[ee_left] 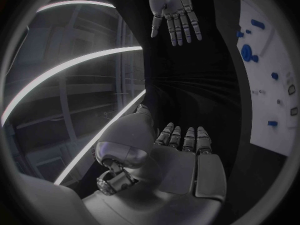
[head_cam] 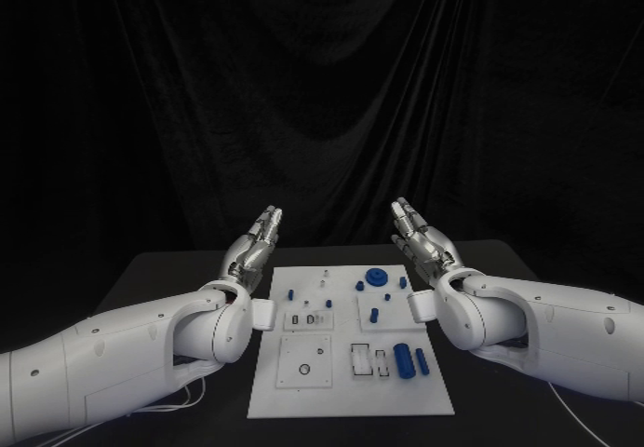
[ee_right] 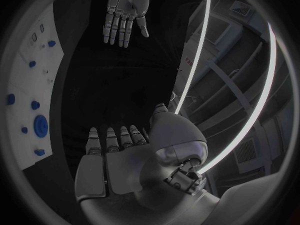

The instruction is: Assemble the parts on the task board

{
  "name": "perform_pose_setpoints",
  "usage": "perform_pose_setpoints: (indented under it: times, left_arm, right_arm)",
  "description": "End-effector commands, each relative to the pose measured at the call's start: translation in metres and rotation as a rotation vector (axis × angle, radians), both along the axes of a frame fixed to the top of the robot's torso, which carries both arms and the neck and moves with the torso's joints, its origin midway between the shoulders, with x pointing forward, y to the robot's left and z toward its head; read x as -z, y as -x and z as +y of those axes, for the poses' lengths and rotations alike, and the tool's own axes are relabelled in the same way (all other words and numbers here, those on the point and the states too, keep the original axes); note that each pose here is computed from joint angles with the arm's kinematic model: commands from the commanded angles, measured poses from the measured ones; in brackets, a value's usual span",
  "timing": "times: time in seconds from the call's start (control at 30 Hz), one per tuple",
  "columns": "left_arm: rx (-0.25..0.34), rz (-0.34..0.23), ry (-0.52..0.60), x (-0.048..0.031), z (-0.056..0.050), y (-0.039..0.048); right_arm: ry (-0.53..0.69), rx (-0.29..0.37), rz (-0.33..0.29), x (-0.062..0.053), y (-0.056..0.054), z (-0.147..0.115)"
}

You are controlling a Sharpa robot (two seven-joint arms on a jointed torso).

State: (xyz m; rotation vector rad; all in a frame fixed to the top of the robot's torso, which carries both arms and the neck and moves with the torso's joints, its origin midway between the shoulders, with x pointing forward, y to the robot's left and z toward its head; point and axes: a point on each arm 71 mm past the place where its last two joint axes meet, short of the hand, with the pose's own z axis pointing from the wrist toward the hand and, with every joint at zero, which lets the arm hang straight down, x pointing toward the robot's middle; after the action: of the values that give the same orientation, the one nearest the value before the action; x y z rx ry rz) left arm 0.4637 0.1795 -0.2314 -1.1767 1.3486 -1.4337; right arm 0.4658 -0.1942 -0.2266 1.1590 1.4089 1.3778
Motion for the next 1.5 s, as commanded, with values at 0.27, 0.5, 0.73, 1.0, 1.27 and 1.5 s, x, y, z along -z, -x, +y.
perform_pose_setpoints:
  times: [0.27, 0.5, 0.73, 1.0, 1.27, 1.5]
  left_arm:
    - [0.270, -0.059, 0.286, -0.0129, -0.015, 0.0010]
    - [0.300, -0.062, 0.316, -0.0140, -0.016, 0.0013]
    - [0.325, -0.127, 0.280, -0.0126, -0.002, -0.0073]
    - [0.356, -0.162, 0.235, -0.0131, 0.002, -0.0069]
    - [0.347, -0.214, 0.149, -0.0139, 0.020, -0.0071]
    - [0.327, -0.221, 0.115, -0.0141, 0.043, -0.0059]
  right_arm:
    - [-0.127, -0.214, 0.110, -0.001, 0.001, 0.006]
    - [-0.127, -0.217, 0.111, -0.001, 0.001, 0.006]
    - [-0.152, -0.251, 0.107, 0.000, -0.004, -0.012]
    - [-0.142, -0.267, 0.102, 0.000, -0.003, -0.019]
    - [-0.032, -0.316, 0.040, -0.002, -0.008, -0.029]
    - [0.250, -0.352, -0.128, -0.020, -0.018, -0.035]
